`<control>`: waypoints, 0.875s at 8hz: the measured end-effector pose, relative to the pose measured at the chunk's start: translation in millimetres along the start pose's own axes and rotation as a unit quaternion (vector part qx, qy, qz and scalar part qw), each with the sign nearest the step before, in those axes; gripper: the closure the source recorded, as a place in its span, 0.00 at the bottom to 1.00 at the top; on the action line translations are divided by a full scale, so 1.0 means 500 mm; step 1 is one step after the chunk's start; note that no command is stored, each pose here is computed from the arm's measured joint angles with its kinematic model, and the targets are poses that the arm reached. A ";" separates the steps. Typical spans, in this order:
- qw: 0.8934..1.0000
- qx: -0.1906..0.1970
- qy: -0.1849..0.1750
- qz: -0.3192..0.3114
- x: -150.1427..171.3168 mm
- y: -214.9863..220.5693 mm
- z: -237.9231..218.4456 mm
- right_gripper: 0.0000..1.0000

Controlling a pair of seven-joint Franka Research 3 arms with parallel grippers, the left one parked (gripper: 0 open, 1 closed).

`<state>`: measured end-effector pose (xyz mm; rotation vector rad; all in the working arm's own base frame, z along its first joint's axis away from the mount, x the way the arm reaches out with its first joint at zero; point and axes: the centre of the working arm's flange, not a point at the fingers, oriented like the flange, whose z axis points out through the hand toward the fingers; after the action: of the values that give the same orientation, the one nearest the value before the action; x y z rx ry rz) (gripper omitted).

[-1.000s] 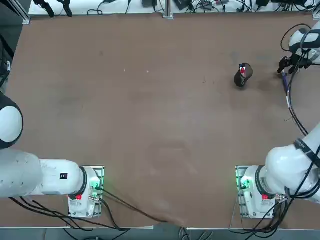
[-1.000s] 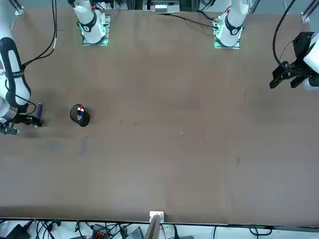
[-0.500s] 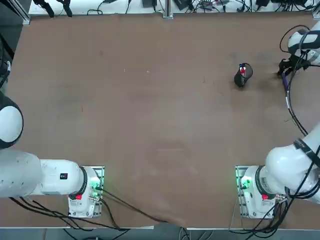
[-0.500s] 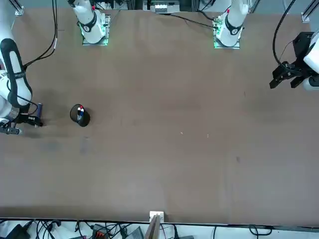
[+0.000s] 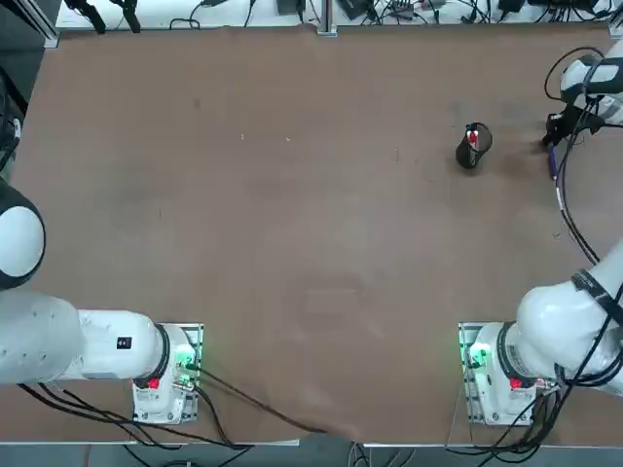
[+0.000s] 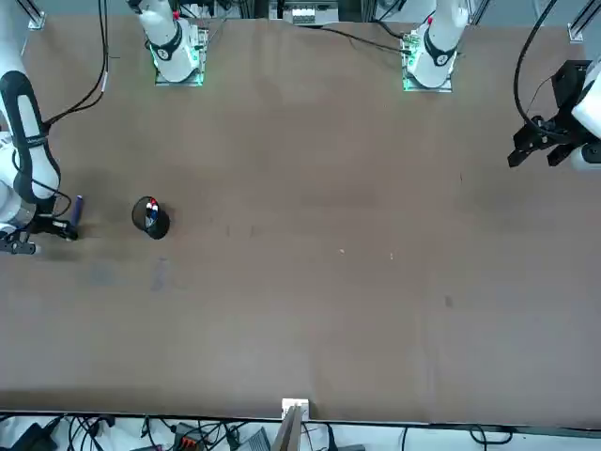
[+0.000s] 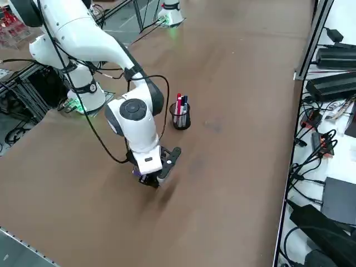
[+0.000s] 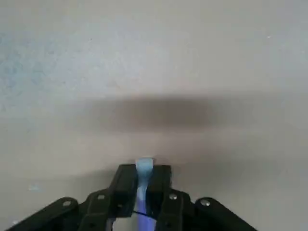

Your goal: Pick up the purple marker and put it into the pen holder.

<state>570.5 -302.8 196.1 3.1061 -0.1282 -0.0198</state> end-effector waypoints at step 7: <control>0.991 -0.034 -0.073 0.108 0.131 -0.214 -0.326 0.85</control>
<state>646.9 -196.3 354.8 3.0016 -0.4576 -0.2411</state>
